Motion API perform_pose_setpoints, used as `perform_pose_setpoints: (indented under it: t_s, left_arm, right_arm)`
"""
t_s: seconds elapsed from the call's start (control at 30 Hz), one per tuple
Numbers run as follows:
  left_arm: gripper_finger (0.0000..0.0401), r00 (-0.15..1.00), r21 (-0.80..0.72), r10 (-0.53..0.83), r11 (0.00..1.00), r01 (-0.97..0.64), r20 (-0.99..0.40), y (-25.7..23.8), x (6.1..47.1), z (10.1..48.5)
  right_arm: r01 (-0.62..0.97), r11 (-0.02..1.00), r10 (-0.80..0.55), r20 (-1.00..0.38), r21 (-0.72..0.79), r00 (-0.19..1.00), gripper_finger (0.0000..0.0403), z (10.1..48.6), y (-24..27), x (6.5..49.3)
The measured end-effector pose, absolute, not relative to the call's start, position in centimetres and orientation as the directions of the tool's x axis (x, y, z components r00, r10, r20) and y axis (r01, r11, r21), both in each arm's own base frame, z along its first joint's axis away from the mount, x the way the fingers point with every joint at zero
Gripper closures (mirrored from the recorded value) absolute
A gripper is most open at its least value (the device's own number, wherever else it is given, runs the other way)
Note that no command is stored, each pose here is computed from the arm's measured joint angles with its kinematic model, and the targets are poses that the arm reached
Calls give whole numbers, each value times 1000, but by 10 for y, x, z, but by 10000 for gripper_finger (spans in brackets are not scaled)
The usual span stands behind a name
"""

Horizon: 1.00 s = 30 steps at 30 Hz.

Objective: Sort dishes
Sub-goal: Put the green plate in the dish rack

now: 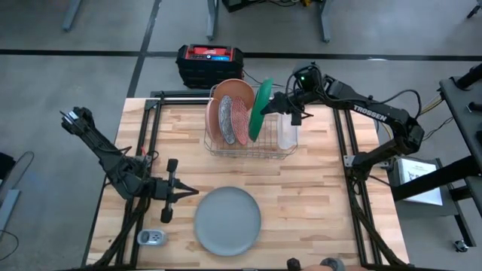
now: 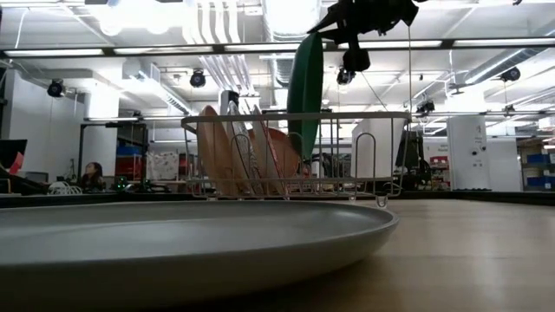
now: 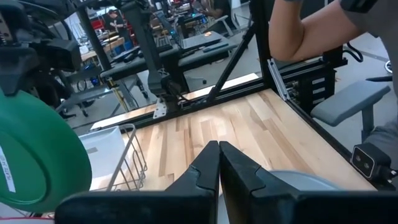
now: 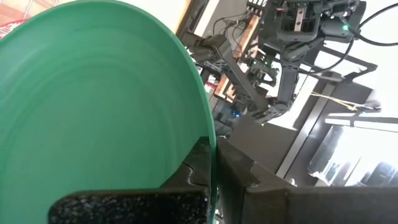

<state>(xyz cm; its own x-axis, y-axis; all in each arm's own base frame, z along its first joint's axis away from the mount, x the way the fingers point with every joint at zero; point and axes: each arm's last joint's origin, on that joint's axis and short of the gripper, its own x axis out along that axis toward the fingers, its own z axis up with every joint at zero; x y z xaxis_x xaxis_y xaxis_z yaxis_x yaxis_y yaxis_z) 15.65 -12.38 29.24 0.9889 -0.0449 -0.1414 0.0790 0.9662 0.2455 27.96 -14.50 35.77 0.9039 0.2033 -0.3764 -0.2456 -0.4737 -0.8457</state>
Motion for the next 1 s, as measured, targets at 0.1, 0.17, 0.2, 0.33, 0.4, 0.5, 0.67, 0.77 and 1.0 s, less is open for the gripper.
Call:
perform_pose_setpoints:
  t_s: [0.1,0.17,0.2,0.33,0.4,0.5,0.67,0.77,1.0]
  left_arm:
    - [401,988,252,-45,964,81,-147,-125,158,291]
    - [401,988,252,-45,964,81,-146,-126,159,290]
    - [401,988,252,-45,964,81,-146,-127,159,290]
    - [401,989,253,-46,964,80,-140,-127,160,290]
    - [401,990,259,-47,962,80,-131,-128,161,291]
    - [401,991,274,-48,958,80,-123,-128,161,292]
    - [401,991,281,-48,956,81,-121,-128,161,292]
    - [401,992,281,-48,956,80,-121,-128,161,292]
    - [401,992,279,-48,957,80,-120,-128,161,292]
  right_arm:
    - [-250,-473,206,-382,-845,901,403,355,-144,280]
    - [-252,-472,207,-384,-845,900,403,354,-144,280]
    - [-252,-473,207,-384,-844,900,403,354,-144,280]
    - [-250,-478,207,-384,-842,900,403,353,-144,280]
    - [-238,-503,207,-383,-831,900,403,353,-144,280]
    - [-229,-530,208,-387,-817,898,403,351,-144,280]
    - [-232,-527,221,-394,-818,892,403,345,-146,283]
    - [-242,-520,231,-408,-819,883,403,336,-150,289]
    - [-256,-532,240,-434,-807,868,403,317,-158,303]
